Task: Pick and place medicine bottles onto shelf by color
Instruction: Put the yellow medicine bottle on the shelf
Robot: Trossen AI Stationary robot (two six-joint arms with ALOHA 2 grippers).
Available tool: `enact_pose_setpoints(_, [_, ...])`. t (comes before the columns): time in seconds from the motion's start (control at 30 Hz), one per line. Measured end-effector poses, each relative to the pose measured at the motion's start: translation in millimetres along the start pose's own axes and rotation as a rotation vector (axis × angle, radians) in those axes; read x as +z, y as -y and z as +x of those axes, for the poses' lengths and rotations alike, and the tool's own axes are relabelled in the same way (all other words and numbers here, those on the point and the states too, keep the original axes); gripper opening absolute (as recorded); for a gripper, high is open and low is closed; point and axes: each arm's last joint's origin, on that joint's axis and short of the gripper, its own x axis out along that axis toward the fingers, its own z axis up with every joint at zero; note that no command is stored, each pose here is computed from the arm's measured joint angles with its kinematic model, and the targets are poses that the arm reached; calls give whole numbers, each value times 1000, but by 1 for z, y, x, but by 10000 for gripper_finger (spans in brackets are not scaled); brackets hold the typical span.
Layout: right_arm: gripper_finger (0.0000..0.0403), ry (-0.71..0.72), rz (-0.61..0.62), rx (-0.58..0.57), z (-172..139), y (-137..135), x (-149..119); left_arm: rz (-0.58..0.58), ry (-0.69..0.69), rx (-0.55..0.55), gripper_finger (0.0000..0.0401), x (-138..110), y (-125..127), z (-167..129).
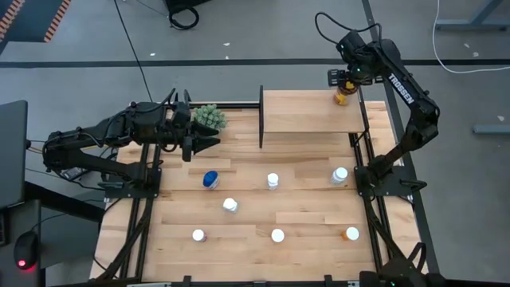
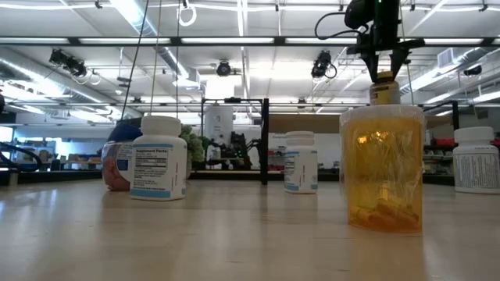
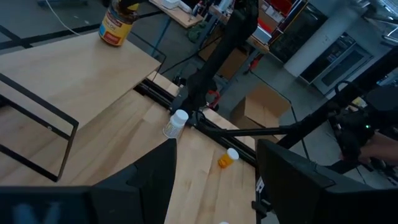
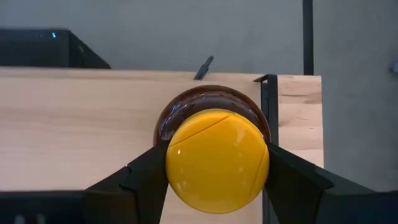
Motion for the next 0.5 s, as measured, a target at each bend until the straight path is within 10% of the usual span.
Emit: enact_pose_setpoints(0.5, [258, -7, -2, -3, 0, 0, -1, -1, 0, 0, 229, 0, 0, 0])
